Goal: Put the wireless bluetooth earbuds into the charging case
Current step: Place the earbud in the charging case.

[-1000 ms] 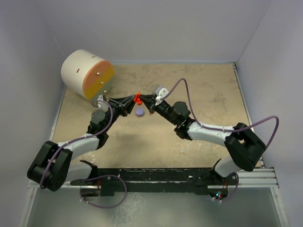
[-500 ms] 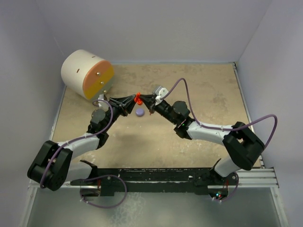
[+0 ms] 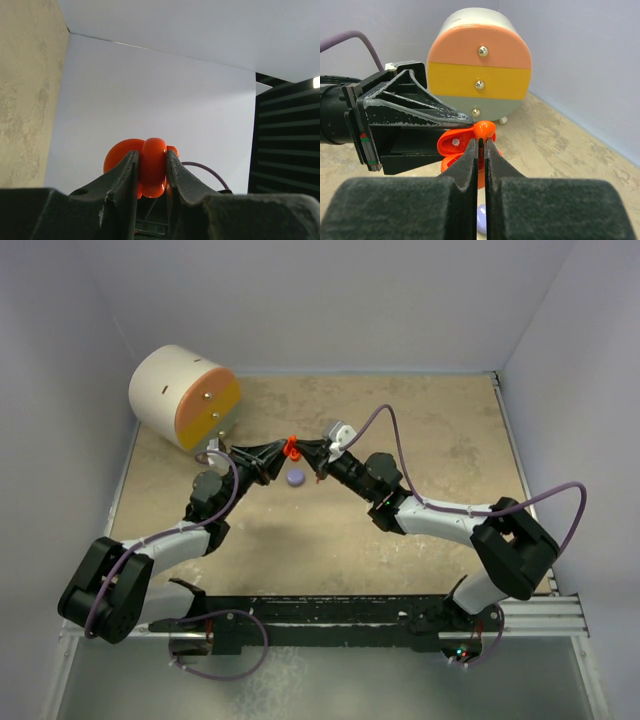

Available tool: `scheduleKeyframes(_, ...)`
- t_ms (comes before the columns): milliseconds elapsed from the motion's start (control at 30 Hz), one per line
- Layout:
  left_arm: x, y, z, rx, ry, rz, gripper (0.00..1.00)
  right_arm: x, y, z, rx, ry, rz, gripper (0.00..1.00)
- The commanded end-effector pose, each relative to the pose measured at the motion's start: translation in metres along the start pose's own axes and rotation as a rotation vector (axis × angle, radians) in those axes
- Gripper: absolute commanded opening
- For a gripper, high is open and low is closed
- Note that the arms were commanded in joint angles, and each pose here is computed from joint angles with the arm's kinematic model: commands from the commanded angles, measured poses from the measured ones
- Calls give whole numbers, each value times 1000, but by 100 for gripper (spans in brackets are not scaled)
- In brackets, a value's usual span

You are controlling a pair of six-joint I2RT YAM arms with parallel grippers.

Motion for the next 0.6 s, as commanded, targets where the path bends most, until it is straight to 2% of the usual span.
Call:
scheduleKeyframes(0, -3, -6, -27, -26, -122, 31, 0, 0, 18, -1, 11, 13, -70, 0)
scheduleKeyframes(567, -1, -6, -33, -24, -149, 23, 0, 6, 10, 0, -42, 8, -38, 0)
Point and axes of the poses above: each gripper's point midway between its finger pads, its own x axis back along the fingers, its own z axis along the line the jaws close on, y = z × x, the point moved 8 cm from there along x, back along the fingers, and after that the axes turned 2 degrees about -x, right-handed, at the moved point
